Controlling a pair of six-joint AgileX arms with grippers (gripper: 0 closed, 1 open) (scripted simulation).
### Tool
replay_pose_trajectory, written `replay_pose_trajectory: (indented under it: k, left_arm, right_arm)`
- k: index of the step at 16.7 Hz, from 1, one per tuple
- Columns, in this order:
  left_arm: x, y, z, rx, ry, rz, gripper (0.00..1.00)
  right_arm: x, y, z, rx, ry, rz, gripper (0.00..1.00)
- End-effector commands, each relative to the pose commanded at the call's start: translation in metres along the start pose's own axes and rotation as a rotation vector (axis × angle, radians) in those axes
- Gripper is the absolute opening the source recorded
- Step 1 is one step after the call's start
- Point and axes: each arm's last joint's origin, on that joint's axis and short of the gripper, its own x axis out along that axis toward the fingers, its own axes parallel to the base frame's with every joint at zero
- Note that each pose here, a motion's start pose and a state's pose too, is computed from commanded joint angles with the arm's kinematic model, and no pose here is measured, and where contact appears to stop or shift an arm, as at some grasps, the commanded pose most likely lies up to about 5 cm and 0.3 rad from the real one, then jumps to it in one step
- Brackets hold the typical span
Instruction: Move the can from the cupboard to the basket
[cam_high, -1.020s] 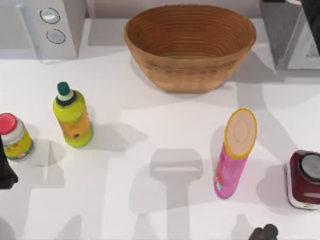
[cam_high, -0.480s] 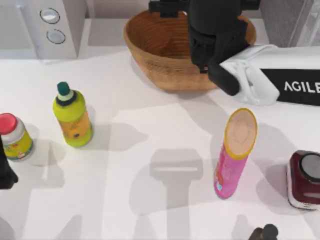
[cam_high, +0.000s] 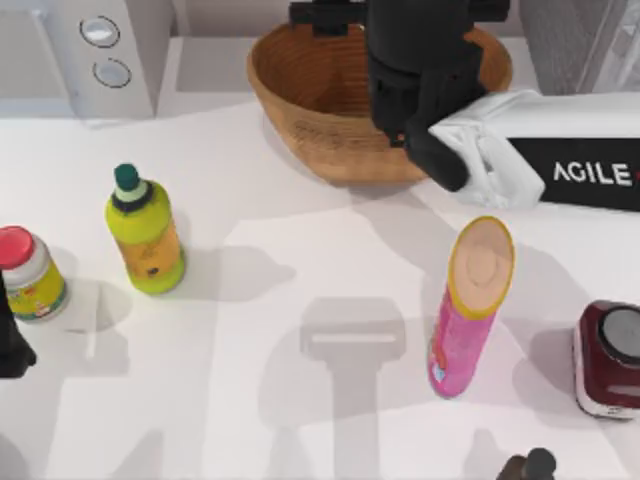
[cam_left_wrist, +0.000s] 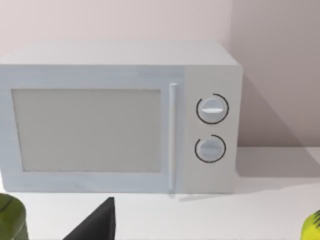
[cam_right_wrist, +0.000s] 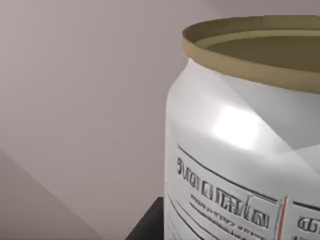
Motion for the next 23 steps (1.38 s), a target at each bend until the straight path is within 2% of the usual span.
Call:
replay_pose_trajectory:
  k: [9, 22, 23]
  left_arm:
    - [0.000, 0.000, 0.000, 0.000, 0.000, 0.000, 1.00]
    - [0.000, 0.000, 0.000, 0.000, 0.000, 0.000, 1.00]
    - [0.000, 0.000, 0.000, 0.000, 0.000, 0.000, 1.00]
  right_arm:
    - [0.018, 0.002, -0.005, 0.004, -0.009, 0.001, 0.00]
    - [0.018, 0.002, -0.005, 0.004, -0.009, 0.001, 0.98]
    - [0.018, 0.002, -0.005, 0.004, -0.009, 0.001, 1.00]
